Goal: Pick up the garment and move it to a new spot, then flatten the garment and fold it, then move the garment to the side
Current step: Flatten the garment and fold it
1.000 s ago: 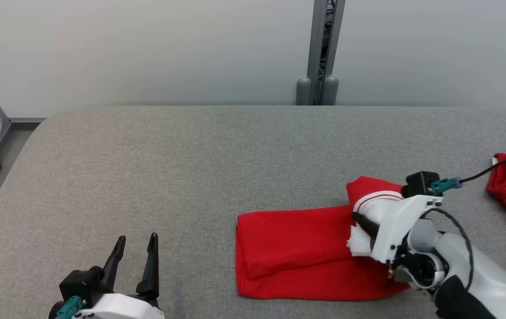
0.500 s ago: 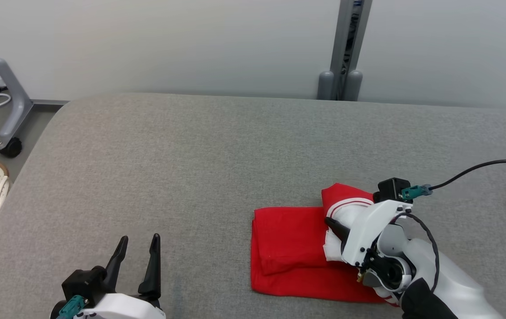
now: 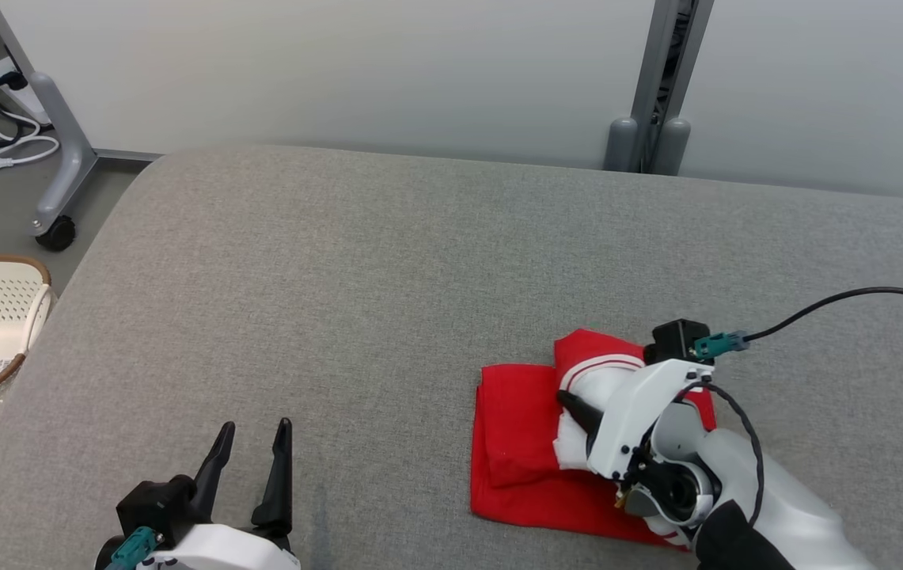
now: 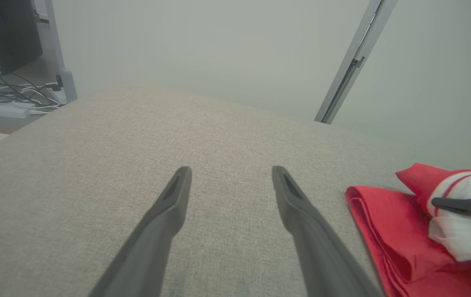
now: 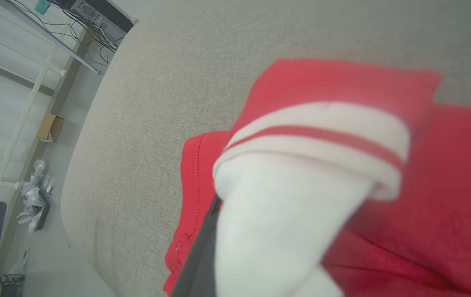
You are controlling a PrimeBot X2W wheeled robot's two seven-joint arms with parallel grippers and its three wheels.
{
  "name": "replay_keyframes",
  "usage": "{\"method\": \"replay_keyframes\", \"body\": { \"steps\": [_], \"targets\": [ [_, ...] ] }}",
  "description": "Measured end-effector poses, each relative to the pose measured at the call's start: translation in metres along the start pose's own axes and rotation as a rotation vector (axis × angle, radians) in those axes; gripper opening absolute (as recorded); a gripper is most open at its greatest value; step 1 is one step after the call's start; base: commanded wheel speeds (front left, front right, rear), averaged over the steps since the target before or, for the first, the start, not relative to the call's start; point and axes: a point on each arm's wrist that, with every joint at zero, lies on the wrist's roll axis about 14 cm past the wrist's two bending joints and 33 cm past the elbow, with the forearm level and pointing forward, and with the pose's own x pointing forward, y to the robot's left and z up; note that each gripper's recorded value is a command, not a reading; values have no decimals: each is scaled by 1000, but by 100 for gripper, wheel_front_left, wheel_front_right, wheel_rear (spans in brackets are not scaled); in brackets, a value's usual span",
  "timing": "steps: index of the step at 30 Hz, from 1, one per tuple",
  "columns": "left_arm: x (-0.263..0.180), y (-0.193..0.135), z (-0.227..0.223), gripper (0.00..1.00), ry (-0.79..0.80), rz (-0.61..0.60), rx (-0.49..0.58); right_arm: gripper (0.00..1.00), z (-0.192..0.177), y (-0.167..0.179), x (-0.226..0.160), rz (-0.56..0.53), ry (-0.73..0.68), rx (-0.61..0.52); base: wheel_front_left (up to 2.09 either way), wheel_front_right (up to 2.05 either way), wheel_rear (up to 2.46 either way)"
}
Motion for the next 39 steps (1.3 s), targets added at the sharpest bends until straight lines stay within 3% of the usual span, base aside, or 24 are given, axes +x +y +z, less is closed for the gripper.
{"method": "replay_keyframes", "body": {
  "steps": [21, 22, 23, 39],
  "targets": [
    [-1, -1, -4, 100, 14, 0, -6, 0, -16, 26, 8, 81, 29, 7, 0, 0, 0],
    [-1, 0, -4, 100, 14, 2, -6, 27, -16, 27, 9, 82, 30, 7, 0, 0, 0],
    [-1, 1, -4, 100, 13, 5, -6, 100, -16, 27, 10, 83, 27, 6, 0, 0, 0],
    [-7, -3, 1, 100, -7, -10, -2, 100, 13, 60, -1, 153, -85, -28, 0, 0, 0]
  ]
}}
